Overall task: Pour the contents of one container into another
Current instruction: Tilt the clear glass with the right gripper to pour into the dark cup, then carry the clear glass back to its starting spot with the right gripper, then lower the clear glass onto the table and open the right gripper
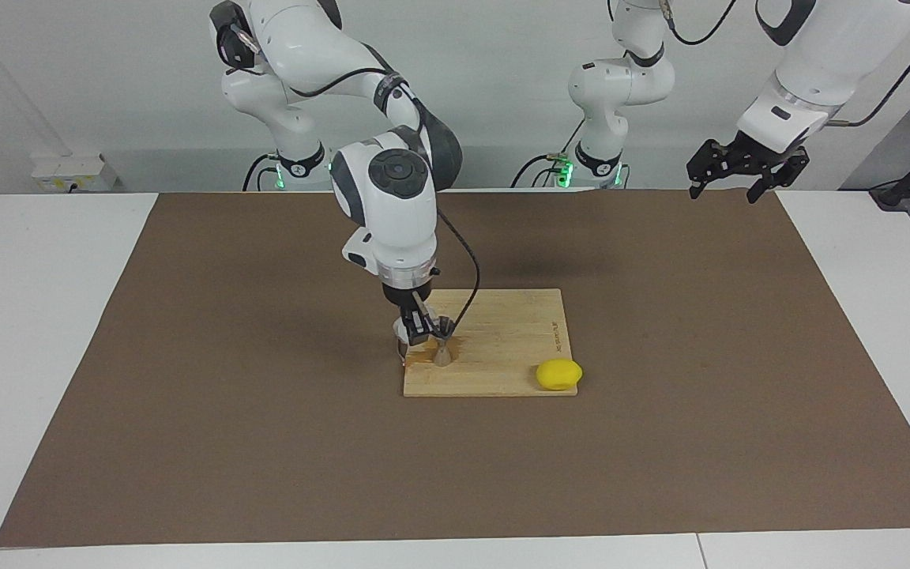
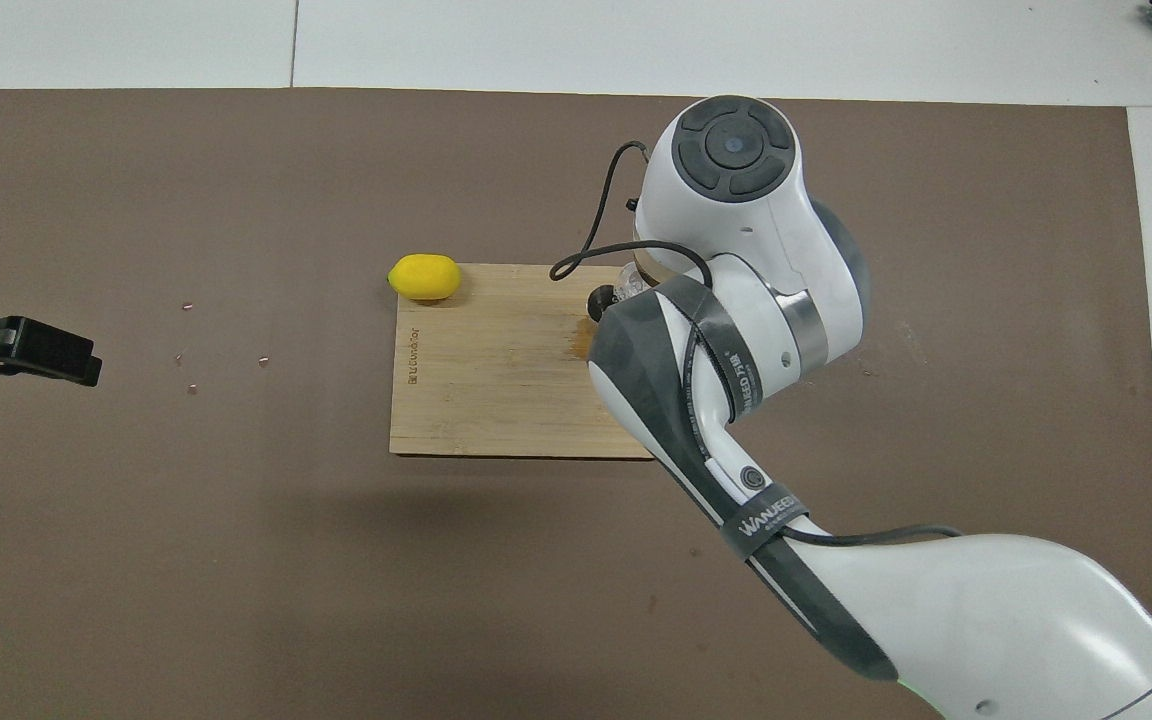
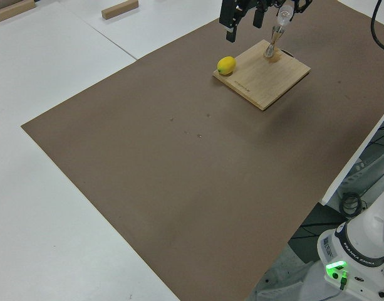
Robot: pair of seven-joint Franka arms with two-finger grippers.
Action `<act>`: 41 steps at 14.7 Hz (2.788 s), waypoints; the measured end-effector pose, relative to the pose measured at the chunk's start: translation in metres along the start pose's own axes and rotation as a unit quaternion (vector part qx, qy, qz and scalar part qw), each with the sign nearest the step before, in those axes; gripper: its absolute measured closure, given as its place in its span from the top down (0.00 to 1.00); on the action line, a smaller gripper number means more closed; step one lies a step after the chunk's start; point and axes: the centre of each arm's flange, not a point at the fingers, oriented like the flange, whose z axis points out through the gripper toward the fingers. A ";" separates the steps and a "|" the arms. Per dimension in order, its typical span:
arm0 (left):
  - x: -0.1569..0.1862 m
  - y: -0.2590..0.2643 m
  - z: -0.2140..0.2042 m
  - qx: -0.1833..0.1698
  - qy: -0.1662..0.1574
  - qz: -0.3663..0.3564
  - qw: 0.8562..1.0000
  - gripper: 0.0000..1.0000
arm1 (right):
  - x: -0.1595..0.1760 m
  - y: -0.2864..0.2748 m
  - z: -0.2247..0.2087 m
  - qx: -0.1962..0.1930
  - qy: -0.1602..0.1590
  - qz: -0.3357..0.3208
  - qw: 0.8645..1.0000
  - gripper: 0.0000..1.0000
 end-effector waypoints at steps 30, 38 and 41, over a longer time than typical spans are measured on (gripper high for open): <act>0.000 0.000 0.000 0.000 0.000 0.000 1.000 1.00 | 0.280 0.101 0.133 0.007 -0.256 0.167 0.952 0.50; 0.000 0.000 0.000 0.000 0.000 0.000 1.000 1.00 | 0.329 0.147 0.156 0.011 -0.248 0.203 0.947 0.50; 0.000 0.000 0.000 0.000 0.000 0.000 1.000 1.00 | 0.330 0.157 0.159 0.015 -0.247 0.197 0.949 0.50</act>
